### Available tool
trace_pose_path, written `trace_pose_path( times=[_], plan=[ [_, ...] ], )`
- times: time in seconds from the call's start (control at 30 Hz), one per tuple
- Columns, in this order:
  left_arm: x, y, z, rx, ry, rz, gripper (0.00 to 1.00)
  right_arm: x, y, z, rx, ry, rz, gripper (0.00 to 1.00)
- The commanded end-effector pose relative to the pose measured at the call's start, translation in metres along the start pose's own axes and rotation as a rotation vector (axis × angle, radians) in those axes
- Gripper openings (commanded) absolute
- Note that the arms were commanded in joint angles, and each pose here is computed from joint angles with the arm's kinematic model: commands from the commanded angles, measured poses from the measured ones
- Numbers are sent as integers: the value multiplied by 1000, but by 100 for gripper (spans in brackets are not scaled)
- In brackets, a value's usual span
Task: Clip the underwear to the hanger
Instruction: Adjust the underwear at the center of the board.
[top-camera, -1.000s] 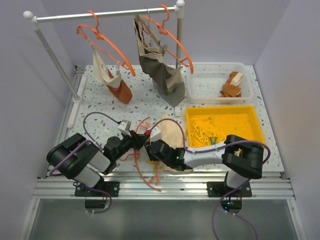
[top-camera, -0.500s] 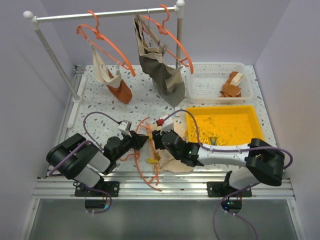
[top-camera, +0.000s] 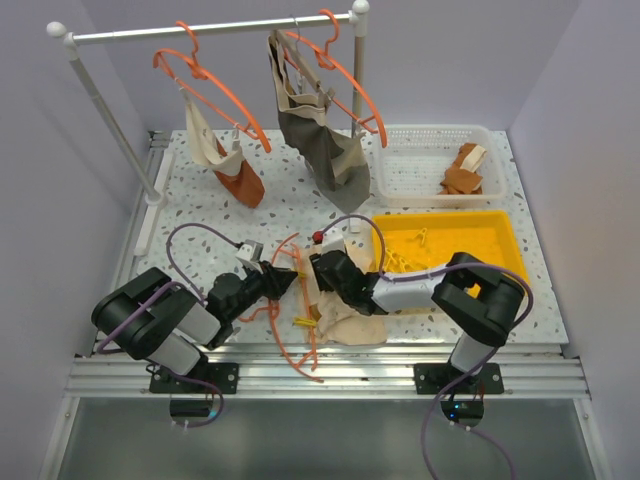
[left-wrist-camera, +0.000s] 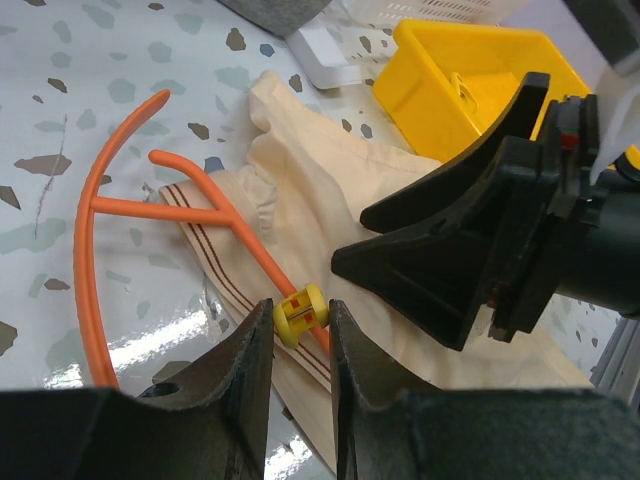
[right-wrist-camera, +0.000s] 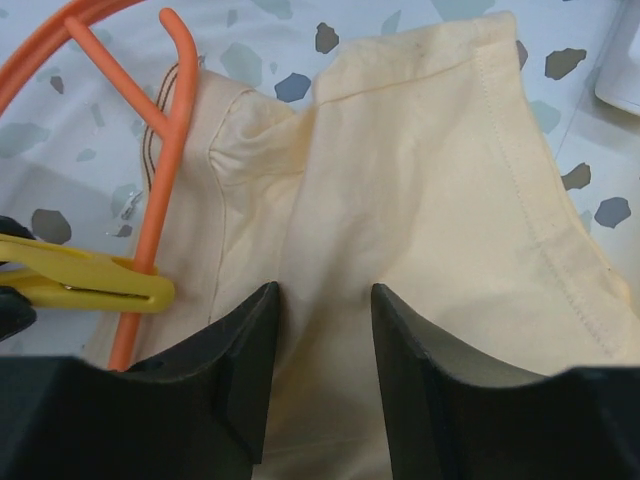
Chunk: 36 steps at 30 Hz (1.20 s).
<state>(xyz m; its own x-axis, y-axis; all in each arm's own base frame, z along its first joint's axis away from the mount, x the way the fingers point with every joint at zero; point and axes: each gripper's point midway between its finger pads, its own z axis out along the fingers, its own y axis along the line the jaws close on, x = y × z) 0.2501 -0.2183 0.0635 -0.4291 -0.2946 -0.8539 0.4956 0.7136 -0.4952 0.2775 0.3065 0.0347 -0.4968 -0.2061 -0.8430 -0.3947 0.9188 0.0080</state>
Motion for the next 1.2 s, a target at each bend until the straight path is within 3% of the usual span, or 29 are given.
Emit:
trace_pose_path(
  times=[0.0,0.03,0.07,0.1,0.33,0.57,0.6,0.63,0.7,0.77,0.93,1.17],
  plan=[
    [-94,-55,-37,228,-432,72,0,-16,9,12,-19,-36,34,45],
    [-95,-55,-38,229,-434,73,0,-16,6,15,-4,-33,36,37],
    [-94,-55,-38,228,-433,74,0,-13,1,16,27,-19,33,12],
    [-95,-55,-38,228,-435,72,0,-13,-3,16,49,-17,34,1],
    [-96,-54,-40,222,-444,75,0,-13,-45,-2,231,-15,36,0],
    [-95,-54,-39,226,-438,74,0,-8,-56,-12,266,-3,34,0],
    [-96,-55,-39,228,-440,74,0,-8,-55,-11,261,0,33,5],
    [-95,-55,-38,227,-437,72,0,-9,-53,-11,255,-3,34,26],
    [-95,-56,-37,231,-433,70,0,-11,-50,-11,234,-8,30,41],
    [-95,-55,-35,230,-432,70,0,-17,-44,-12,188,-32,33,49],
    [-96,-56,-34,231,-435,72,0,-41,-23,-19,47,-118,31,51],
    [-95,-57,-31,235,-429,66,0,-51,5,-19,-115,-141,19,51]
  ],
)
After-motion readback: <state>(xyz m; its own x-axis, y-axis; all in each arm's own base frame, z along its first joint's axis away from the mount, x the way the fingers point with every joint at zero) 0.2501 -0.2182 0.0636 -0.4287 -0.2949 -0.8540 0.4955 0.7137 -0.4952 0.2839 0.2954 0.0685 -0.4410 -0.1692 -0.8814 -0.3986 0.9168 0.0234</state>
